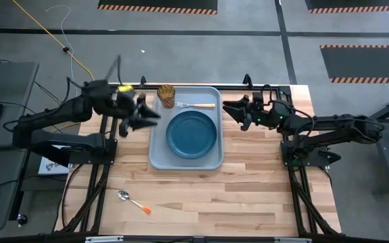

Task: Pick and place plate/cup/fork/spoon on tray
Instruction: Put the orange spoon on top of the yellow fork on the gray tray

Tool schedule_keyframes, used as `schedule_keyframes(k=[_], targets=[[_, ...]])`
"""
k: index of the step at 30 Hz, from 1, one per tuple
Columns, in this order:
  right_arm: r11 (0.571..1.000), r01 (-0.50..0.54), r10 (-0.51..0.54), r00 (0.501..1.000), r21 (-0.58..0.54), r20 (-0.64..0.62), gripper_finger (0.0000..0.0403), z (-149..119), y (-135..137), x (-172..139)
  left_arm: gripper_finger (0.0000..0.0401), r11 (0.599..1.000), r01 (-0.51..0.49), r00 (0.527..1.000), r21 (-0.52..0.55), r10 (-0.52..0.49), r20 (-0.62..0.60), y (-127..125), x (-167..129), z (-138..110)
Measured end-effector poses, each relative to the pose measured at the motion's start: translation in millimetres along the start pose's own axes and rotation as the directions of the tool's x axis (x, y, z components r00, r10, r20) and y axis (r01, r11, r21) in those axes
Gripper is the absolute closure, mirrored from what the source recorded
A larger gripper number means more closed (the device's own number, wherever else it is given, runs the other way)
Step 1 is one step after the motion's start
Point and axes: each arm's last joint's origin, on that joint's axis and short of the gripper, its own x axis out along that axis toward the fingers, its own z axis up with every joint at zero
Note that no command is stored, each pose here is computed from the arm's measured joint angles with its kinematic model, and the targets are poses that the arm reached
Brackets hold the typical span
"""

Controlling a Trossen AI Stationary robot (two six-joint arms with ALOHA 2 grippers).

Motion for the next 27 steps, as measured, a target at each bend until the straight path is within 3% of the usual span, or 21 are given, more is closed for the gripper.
schedule_keyframes(k=[4, 7, 10, 19, 27], targets=[[0.999, 0.022, -0.023, 0.999, -0.043, -0.03, 0.0244, 2, 1, 3, 0.0229, 0.998, -0.059, 0.945, -0.019, 0.05, -0.324, -15, 8, -25], [0.998, 0.038, -0.041, 0.997, -0.046, -0.063, 0.0244, 1, 0, 4, 0.0218, 0.996, -0.089, 0.848, -0.03, 0.06, -0.526, -27, 14, -52], [0.997, 0.056, -0.061, 0.993, -0.049, -0.103, 0.0244, -3, -2, 4, 0.0201, 0.995, -0.098, 0.74, 0.027, 0.091, -0.666, -40, 20, -76], [0.995, 0.083, -0.09, 0.983, -0.053, -0.157, 0.0244, -8, -5, 3, 0.0165, 0.994, 0.015, 0.488, 0.108, 0.087, -0.868, -68, 39, -175], [0.991, 0.118, -0.129, 0.967, -0.062, -0.22, 0.0244, -14, -8, 1, 0.0165, 0.991, -0.055, 0.363, 0.12, 0.132, -0.922, -74, 49, -253]])
